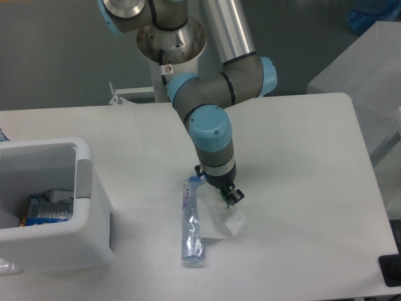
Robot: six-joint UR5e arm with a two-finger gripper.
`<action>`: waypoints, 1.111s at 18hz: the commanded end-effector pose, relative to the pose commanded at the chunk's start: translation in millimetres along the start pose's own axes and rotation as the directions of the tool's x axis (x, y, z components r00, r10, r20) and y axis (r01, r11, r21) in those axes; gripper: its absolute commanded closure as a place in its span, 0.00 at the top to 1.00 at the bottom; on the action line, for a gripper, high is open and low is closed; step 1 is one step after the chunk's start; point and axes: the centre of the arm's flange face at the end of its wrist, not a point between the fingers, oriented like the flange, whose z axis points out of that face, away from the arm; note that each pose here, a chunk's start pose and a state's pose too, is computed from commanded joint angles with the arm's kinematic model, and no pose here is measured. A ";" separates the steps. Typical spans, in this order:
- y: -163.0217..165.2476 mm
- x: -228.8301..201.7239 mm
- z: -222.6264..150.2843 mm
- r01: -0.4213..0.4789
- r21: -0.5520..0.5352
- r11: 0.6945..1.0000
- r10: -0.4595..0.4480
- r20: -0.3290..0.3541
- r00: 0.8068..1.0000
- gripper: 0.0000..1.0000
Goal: Place the trash in the trash can
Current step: 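Close the gripper on the clear plastic bag, then lift the bag and carry it over the white trash bin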
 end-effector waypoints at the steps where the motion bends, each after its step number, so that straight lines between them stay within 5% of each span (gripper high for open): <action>1: -0.1 0.0 0.0 0.008 0.002 1.000 -0.008 0.000 1.000 0.06; 9: -1.1 -4.4 -11.8 0.045 0.018 0.999 -0.045 0.014 0.999 0.00; 14: -2.2 -24.5 -49.6 0.108 0.121 0.987 -0.116 0.058 0.992 0.00; 20: 2.4 -51.9 -125.7 0.291 0.328 0.899 -0.319 0.033 0.947 0.00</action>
